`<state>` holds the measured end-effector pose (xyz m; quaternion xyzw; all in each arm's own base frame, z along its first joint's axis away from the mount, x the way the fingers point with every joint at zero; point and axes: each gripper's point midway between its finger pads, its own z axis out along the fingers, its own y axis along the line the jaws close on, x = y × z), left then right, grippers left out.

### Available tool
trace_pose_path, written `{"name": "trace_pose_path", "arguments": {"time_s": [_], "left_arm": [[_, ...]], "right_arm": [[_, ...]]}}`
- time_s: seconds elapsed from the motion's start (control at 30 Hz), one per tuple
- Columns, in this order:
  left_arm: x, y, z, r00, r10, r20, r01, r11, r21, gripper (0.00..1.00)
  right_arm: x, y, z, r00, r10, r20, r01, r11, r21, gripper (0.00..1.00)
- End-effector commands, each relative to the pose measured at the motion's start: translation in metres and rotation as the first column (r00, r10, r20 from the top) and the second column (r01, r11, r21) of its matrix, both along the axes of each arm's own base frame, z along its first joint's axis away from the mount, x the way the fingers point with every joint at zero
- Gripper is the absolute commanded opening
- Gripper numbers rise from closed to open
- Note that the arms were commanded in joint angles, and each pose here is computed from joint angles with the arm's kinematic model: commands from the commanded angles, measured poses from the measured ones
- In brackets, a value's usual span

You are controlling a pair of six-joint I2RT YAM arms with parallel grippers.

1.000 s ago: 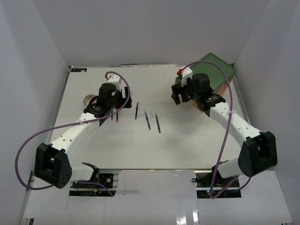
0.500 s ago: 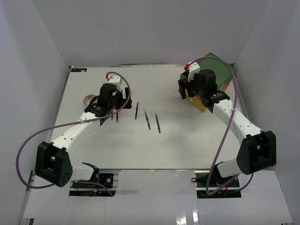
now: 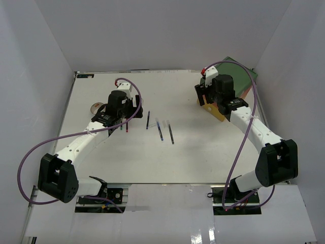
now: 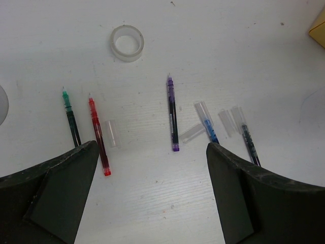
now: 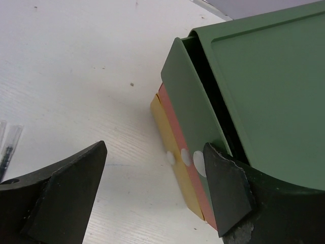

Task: Sort the stationery into containers
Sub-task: Close the drawer in the storage box.

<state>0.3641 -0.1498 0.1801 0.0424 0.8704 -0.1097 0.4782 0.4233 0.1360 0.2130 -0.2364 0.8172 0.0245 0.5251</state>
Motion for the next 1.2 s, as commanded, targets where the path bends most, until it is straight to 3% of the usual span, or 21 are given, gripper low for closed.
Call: {"name": "trace_pose_path", "arguments": {"time_s": [0.0, 0.37, 0.73, 0.93, 1.17], "left_arm": [[0.0, 0.001, -0.001, 1.0, 0.004, -0.002, -0.004, 1.0, 0.005, 0.98], [0.001, 0.002, -0.003, 1.0, 0.008, -0.006, -0.007, 1.0, 0.01, 0.98], [0.0, 0.004, -0.001, 1.0, 0.012, 0.0, -0.012, 1.0, 0.012, 0.98], [0.0, 0.006, 0.002, 1.0, 0.023, 0.01, -0.023, 1.0, 0.017, 0.98], [0.001, 0.008, 0.003, 0.999, 0.03, 0.014, -0.03, 0.999, 0.022, 0.98]], "right_arm": [[0.015, -0.015, 0.021, 0.995, -0.06, 0.075, 0.063, 0.997, -0.033, 0.83], [0.022, -0.017, 0.025, 0.992, -0.069, 0.101, 0.074, 0.996, -0.047, 0.87], [-0.002, 0.013, 0.043, 0.983, 0.046, 0.175, -0.035, 0.997, -0.065, 0.88], [-0.015, 0.02, 0.018, 0.989, 0.043, 0.143, -0.022, 0.989, -0.145, 0.88], [-0.016, 0.014, -0.025, 0.997, -0.025, 0.076, 0.045, 0.963, -0.267, 0.81]]}}
